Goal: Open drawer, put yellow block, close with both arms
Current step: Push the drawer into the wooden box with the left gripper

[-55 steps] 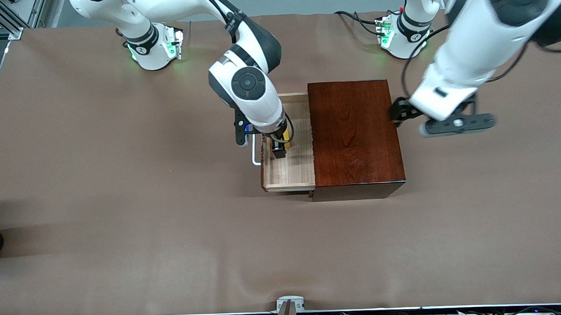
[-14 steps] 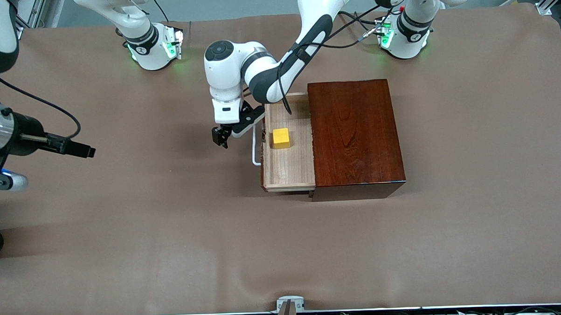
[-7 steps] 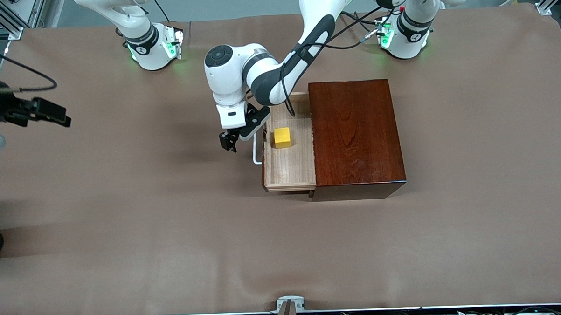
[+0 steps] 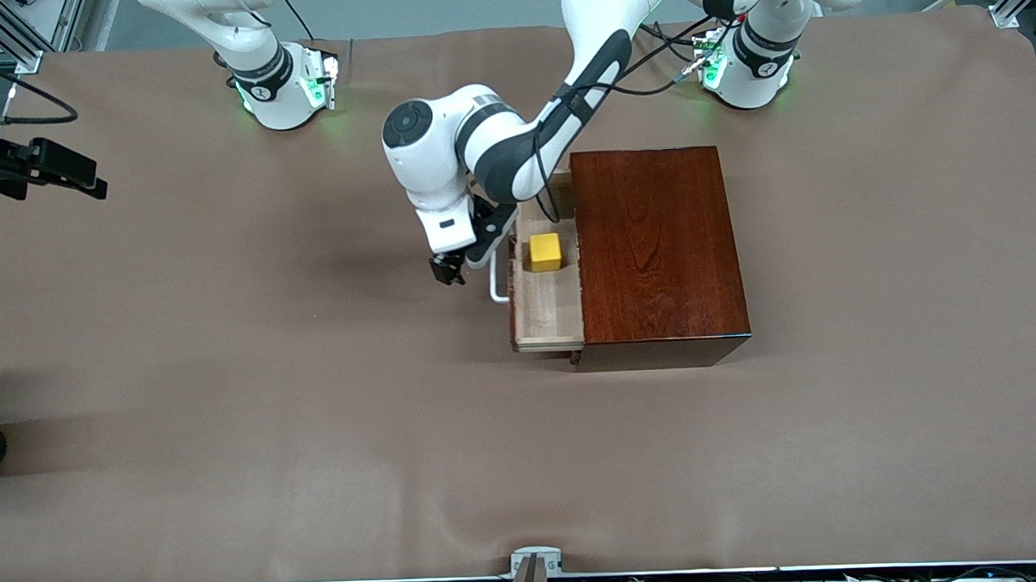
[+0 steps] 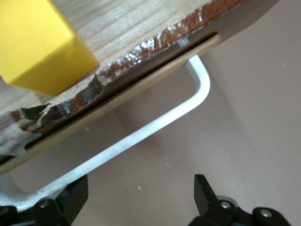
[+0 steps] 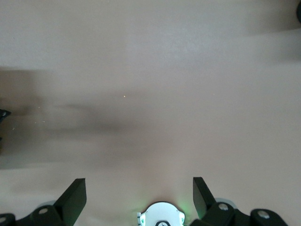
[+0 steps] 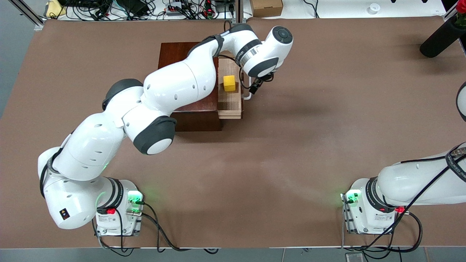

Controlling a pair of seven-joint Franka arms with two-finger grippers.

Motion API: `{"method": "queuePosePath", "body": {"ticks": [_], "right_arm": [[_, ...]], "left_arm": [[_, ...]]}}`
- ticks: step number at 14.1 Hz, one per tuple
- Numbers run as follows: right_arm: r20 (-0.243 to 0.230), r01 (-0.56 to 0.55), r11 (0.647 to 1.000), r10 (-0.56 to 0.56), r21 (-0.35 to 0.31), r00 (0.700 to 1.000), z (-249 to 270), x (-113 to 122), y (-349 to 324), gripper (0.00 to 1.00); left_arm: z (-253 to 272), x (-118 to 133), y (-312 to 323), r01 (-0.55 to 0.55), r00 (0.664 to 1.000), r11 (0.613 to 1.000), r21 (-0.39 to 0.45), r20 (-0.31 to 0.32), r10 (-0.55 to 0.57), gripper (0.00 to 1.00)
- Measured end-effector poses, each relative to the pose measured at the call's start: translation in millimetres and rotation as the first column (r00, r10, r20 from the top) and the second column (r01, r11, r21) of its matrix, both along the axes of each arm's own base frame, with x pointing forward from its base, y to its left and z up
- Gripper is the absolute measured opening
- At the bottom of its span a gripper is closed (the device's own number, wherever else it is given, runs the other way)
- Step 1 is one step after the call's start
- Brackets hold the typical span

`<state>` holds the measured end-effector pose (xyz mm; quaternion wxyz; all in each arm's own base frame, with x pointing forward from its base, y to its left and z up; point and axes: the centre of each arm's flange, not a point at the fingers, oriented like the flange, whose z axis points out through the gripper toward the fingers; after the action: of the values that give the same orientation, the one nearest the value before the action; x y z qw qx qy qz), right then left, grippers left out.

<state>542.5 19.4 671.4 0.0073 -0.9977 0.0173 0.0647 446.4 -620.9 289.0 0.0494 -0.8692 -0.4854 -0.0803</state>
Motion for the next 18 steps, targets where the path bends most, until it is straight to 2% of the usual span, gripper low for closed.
{"method": "queuePosePath", "body": {"ticks": [2, 5, 8, 13, 18], "right_arm": [[0.019, -0.029, 1.000, 0.029, 0.001, 0.999, -7.1, -5.6, 1.1, 1.00], [0.020, -0.100, 0.995, 0.100, 0.009, 0.995, -20.6, -6.9, -9.8, 1.00], [0.016, -0.112, 0.994, 0.112, 0.013, 0.994, -23.1, -7.2, -24.0, 1.00], [0.001, -0.115, 0.993, 0.115, 0.015, 0.993, -22.7, -11.6, -23.4, 1.00], [0.017, -0.123, 0.992, 0.123, 0.013, 0.992, -17.3, -11.7, -19.4, 1.00]], "left_arm": [[-4.1, 5.5, 13.0, -0.024, 0.999, 0.998, 0.053, -0.032, 0.026, 1.00], [-5.4, 7.6, 27.3, -0.047, 0.996, 0.991, 0.125, -0.066, 0.055, 1.00], [-9.0, 6.2, 41.7, -0.069, 0.990, 0.975, 0.209, -0.104, 0.092, 1.00], [-10.1, 13.1, 53.7, -0.125, 0.983, 0.962, 0.242, -0.104, 0.154, 1.00], [-1.4, 18.3, 60.1, -0.162, 0.976, 0.956, 0.244, -0.101, 0.192, 1.00]]}}
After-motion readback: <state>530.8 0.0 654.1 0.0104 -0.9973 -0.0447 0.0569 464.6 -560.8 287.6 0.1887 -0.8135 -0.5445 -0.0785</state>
